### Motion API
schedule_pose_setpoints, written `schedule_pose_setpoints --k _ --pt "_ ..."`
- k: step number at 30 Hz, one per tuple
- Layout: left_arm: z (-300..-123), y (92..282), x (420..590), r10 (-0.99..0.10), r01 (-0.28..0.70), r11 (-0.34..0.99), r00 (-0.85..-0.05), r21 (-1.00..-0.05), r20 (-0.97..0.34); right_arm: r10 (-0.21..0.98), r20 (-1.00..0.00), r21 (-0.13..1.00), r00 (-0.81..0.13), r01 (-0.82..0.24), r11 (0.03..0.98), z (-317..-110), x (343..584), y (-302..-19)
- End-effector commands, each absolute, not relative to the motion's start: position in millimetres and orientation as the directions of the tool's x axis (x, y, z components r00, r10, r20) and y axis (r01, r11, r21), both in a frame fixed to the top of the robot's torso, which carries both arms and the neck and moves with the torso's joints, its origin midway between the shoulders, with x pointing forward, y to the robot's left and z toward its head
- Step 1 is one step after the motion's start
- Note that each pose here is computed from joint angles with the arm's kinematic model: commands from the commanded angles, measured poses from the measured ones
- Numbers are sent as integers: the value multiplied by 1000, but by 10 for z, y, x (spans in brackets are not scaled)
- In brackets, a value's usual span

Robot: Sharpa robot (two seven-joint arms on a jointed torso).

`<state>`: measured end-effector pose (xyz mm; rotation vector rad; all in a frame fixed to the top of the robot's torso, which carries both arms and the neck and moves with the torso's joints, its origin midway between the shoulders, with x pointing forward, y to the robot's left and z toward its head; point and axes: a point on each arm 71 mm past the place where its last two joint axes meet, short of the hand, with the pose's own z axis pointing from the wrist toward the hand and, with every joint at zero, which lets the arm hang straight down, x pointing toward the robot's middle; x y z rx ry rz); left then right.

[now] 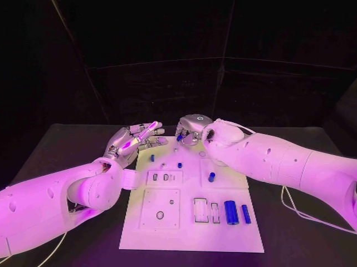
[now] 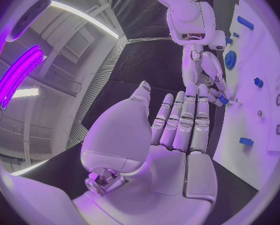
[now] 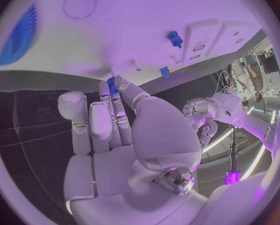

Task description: Assemble the parts on the task board

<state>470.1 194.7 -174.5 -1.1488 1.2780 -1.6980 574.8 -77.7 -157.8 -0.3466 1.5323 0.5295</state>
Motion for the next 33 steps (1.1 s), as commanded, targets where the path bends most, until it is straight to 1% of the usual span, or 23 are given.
schedule_pose_setpoints --k 1,19,33 --pt "-1728 1937 4701 -901 31 -265 -363 -964 236 80 -994 109 -77 -526 843 -1621 5746 -769" --pt "-1730 1942 4707 -902 30 -264 -362 -964 236 71 -994 103 -80 -525 845 -1625 5741 -725" --pt "-1735 1961 4718 -904 31 -261 -357 -965 234 93 -995 102 -44 -525 845 -1594 5730 -748"
